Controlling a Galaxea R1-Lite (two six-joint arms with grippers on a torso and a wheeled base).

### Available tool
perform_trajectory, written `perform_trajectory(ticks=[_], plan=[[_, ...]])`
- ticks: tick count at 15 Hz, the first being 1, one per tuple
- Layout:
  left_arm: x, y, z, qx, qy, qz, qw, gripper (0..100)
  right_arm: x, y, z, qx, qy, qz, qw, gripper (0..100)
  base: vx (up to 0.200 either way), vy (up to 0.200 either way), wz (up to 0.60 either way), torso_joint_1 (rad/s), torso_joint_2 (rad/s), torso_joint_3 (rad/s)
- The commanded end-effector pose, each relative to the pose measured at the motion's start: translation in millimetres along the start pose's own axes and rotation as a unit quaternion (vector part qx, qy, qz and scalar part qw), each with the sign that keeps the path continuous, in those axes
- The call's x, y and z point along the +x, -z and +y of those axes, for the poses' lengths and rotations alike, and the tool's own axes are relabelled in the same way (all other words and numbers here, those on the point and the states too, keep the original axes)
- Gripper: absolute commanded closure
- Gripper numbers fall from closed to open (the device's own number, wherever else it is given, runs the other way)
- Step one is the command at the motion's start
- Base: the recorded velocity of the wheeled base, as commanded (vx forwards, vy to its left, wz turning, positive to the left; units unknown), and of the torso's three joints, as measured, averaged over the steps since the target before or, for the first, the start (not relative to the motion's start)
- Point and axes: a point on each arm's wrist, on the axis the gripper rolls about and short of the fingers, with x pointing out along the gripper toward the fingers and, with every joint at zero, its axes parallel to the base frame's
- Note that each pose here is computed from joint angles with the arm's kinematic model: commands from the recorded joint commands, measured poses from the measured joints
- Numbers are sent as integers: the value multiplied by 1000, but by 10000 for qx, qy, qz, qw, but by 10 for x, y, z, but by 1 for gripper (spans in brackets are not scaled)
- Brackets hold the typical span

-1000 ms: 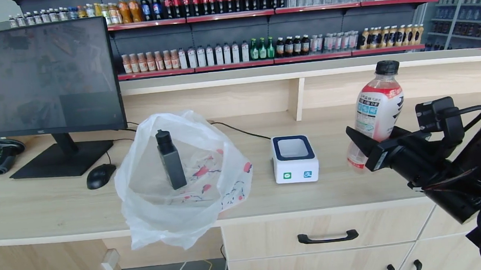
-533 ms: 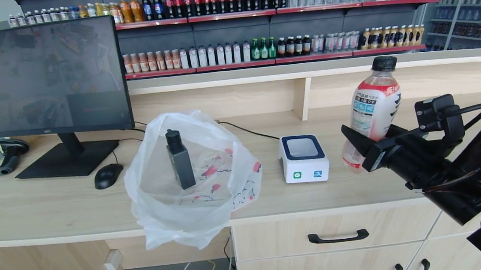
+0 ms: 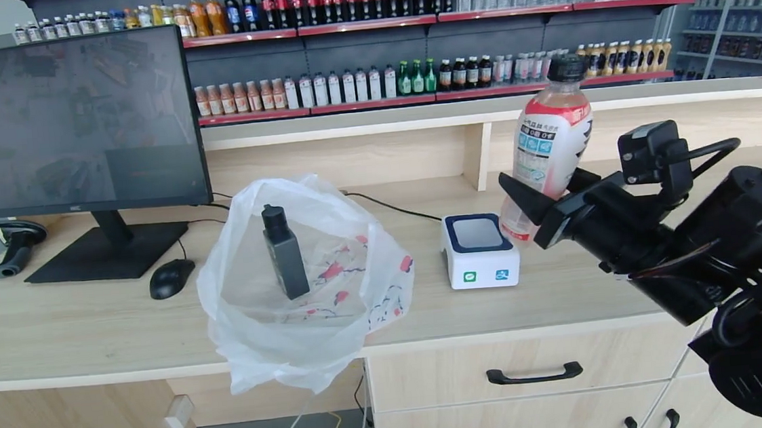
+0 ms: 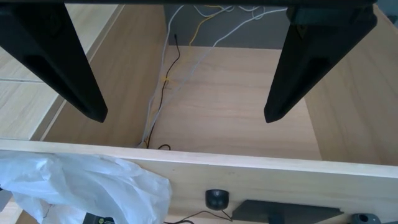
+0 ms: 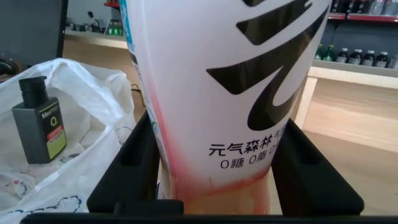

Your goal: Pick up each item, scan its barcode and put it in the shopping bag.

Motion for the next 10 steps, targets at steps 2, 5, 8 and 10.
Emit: perform_trajectory(ticks=[2, 5, 8, 10], plan=[[0, -1, 0, -1, -1, -9, 10000, 0, 109, 201, 34, -248, -462, 147, 9985, 100, 0, 0, 0, 0, 0, 0], [0, -3, 0, -1, 7, -17, 10000, 0, 128, 226, 11, -517, -673, 112, 9963, 100, 0, 0, 0, 0, 0, 0], [0, -3, 0, -1, 7, -17, 10000, 0, 257, 173, -53, -1328, -955, -267, 9862, 100, 0, 0, 0, 0, 0, 0], [0, -1, 0, -1, -1, -9, 10000, 0, 439, 116, -69, -1883, -962, -655, 9752, 100, 0, 0, 0, 0, 0, 0]])
